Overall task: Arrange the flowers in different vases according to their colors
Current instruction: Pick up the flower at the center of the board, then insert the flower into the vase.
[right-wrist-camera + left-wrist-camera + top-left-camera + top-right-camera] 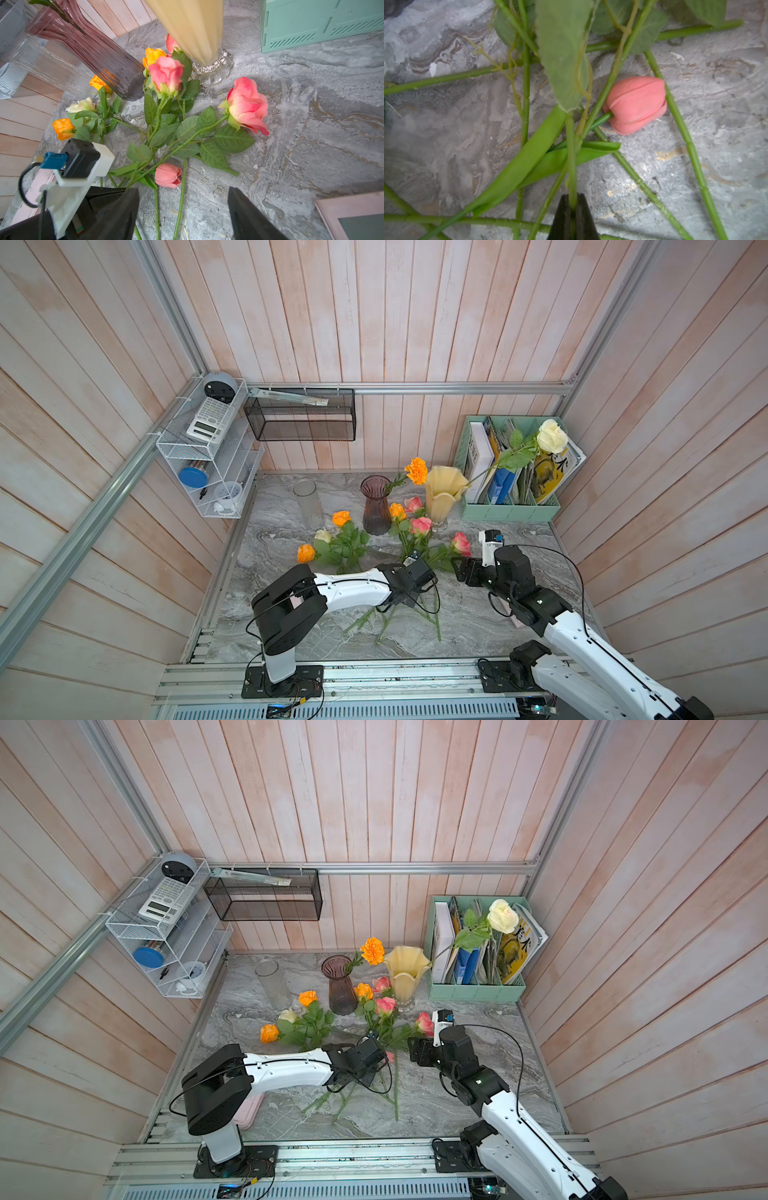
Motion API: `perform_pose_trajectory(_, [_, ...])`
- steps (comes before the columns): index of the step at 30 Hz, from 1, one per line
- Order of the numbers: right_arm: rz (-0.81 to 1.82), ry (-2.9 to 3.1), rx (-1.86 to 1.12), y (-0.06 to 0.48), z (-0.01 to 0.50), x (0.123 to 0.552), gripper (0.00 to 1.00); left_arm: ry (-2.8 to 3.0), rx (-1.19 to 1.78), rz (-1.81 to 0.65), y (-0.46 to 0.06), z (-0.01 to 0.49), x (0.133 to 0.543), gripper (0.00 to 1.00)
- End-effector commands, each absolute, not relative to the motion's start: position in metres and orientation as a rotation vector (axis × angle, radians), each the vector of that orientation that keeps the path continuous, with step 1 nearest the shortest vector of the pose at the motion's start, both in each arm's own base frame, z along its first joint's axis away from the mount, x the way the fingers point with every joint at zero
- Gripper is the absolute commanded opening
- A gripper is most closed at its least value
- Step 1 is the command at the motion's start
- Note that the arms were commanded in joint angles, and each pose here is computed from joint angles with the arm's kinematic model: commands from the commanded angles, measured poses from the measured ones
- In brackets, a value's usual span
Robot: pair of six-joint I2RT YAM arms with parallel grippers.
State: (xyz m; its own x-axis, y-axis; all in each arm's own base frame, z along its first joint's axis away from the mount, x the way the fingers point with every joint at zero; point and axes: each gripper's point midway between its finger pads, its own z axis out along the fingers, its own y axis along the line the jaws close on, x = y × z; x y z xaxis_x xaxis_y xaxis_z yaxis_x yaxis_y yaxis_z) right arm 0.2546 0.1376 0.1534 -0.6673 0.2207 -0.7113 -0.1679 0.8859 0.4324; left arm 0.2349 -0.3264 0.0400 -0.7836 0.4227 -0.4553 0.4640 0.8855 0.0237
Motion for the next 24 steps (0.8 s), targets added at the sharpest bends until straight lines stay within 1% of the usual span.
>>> perform_pose_trajectory(1, [0.593,2.213,0.031,0.136,0.153,0.256,0.74,2.552,0.617,-0.114,-0.322,0.063,0.241,0.0])
perform_pose_trajectory(9, [0.592,2.207,0.027,0.137,0.155,0.258,0.74,2.462,0.584,-0.164,-0.307,0.114,0.238,0.0])
perform_pose_trajectory(16, [0.591,2.21,0.022,0.137,0.155,0.259,0.74,2.338,0.657,-0.382,-0.303,0.176,0.203,0.0])
perform_pose_trajectory(20, [0.597,2.213,0.02,0.139,0.153,0.26,0.74,2.171,0.688,-0.605,-0.296,0.233,0.176,0.0])
perform_pose_trajectory(22, [0.601,2.217,0.018,0.14,0.152,0.26,0.74,2.078,0.643,-0.713,-0.286,0.265,0.168,0.0])
perform_pose_trajectory(24, [0.61,2.22,0.011,0.142,0.152,0.261,0.74,1.982,0.562,-0.749,-0.267,0.297,0.168,0.0])
